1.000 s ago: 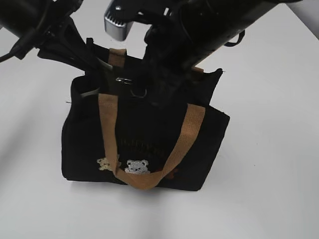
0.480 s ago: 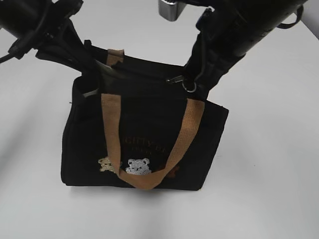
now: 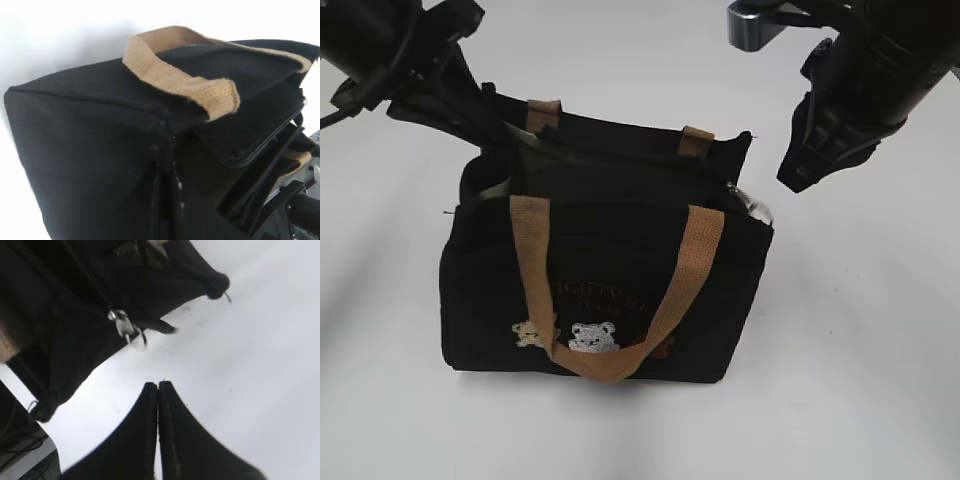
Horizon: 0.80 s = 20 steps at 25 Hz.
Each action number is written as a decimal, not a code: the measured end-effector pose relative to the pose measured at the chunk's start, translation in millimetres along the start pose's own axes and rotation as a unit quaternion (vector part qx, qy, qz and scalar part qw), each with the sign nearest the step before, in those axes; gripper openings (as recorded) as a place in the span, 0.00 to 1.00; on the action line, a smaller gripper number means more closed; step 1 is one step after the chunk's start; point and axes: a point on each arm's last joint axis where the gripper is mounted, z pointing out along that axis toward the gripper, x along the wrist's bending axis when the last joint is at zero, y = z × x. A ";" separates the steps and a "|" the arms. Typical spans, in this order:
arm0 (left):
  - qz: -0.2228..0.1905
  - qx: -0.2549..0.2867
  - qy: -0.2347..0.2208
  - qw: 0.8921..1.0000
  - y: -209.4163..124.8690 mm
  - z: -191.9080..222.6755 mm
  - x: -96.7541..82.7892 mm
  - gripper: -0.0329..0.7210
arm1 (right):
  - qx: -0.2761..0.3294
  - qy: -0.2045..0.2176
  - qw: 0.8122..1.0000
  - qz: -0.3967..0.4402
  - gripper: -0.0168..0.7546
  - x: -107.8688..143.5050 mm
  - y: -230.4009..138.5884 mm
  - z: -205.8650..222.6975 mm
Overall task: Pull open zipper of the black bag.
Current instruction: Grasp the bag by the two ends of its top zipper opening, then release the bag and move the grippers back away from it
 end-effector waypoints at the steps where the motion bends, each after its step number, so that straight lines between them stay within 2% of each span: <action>1: 0.000 0.000 0.000 1.000 0.0 0.0 0.1 0.03 | 0.004 0.002 1.000 0.005 0.02 -0.3 -1.1 -0.1; 9: 0.000 0.000 0.001 1.000 0.0 0.0 0.2 0.03 | 0.017 0.001 0.998 0.066 0.02 -14.0 -11.6 -3.4; 13: 0.000 0.000 0.001 1.000 0.0 0.0 0.2 0.03 | -0.003 0.031 0.996 0.088 0.04 -8.8 -7.6 -4.0; 16: 0.000 0.000 0.001 1.000 0.0 0.0 0.2 0.03 | -0.024 0.050 0.994 0.097 0.17 -5.7 -3.3 -4.5; 20: 0.002 -0.002 0.002 1.000 -0.3 -1.3 -0.5 0.08 | -0.035 0.054 0.992 0.109 0.40 -5.0 -1.3 -5.6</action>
